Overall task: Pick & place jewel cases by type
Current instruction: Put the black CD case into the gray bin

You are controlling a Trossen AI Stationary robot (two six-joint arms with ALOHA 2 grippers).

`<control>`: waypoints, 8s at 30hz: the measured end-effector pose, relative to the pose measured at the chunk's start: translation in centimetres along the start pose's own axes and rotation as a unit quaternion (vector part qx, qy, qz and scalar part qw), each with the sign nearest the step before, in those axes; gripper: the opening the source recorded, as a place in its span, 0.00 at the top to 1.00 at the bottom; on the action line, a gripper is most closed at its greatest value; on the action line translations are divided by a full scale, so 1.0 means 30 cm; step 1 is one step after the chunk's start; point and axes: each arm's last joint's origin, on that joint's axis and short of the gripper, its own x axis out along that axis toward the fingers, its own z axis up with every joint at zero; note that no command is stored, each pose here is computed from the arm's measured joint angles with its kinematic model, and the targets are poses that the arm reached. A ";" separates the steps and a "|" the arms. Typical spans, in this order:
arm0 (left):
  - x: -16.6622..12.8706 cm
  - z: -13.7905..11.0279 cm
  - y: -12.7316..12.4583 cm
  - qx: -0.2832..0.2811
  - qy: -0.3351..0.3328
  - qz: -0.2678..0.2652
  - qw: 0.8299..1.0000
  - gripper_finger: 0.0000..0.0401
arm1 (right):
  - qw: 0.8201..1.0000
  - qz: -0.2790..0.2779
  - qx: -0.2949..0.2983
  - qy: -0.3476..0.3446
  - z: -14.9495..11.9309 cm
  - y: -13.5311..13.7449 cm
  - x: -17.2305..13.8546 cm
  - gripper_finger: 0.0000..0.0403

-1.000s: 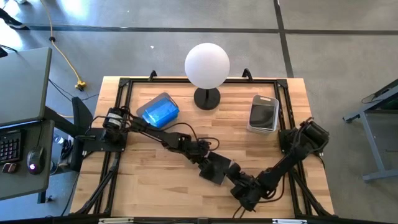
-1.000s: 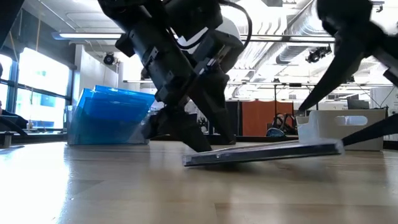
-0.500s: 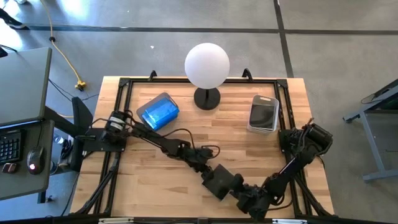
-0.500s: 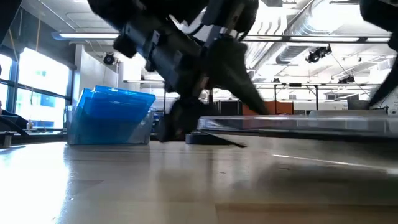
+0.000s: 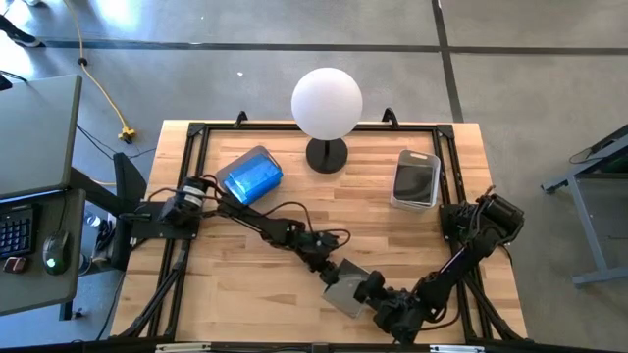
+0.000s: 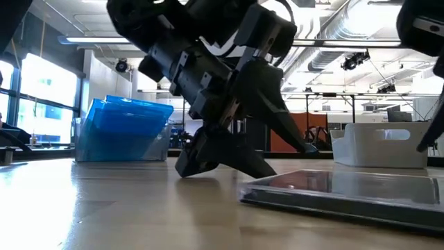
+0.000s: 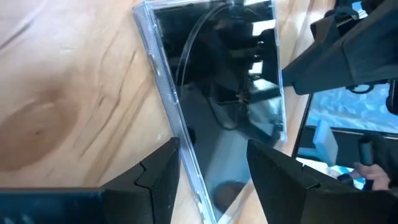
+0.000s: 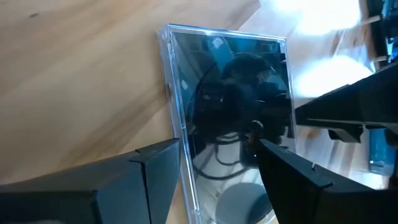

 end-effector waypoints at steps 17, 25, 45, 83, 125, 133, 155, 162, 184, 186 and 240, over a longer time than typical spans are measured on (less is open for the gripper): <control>-0.006 0.028 -0.014 0.009 0.035 0.000 0.999 0.55 | 0.997 -0.031 -0.075 0.008 -0.001 -0.004 -0.002 0.49; -0.006 0.007 -0.014 -0.022 0.101 -0.015 0.995 0.55 | 0.986 -0.087 -0.133 0.045 -0.020 -0.004 -0.009 0.49; 0.023 0.036 0.017 -0.028 0.077 -0.018 0.997 0.55 | 0.985 0.014 -0.167 -0.036 0.023 0.032 -0.027 0.49; 0.027 0.052 0.060 -0.033 0.042 0.018 0.998 0.55 | 0.984 0.154 -0.092 -0.017 -0.041 -0.096 0.097 0.49; -0.041 0.229 0.103 -0.003 -0.052 -0.026 0.998 0.55 | 0.994 -0.017 -0.060 0.092 -0.070 -0.058 0.048 0.49; -0.094 0.349 0.125 0.034 -0.083 -0.036 0.995 0.55 | 0.983 -0.064 -0.048 0.167 -0.132 -0.067 0.034 0.49; -0.359 0.699 -0.131 0.172 -0.252 -0.063 0.950 0.55 | 0.936 -0.086 0.054 0.338 -0.330 -0.351 -0.252 0.49; -0.374 0.756 -0.193 0.186 -0.285 -0.058 0.938 0.55 | 0.938 -0.076 0.145 0.305 -0.387 -0.455 -0.355 0.49; -0.189 0.902 -0.032 0.095 -0.284 0.044 0.953 0.55 | 0.763 -0.027 0.441 0.471 -0.628 -0.618 -0.399 0.49; -0.190 0.903 -0.032 0.091 -0.291 0.049 0.951 0.55 | 0.766 -0.021 0.447 0.461 -0.649 -0.610 -0.389 0.49; -0.180 0.859 0.002 0.074 -0.217 0.115 0.967 0.55 | 0.731 -0.077 0.551 0.395 -0.763 -0.550 -0.223 0.49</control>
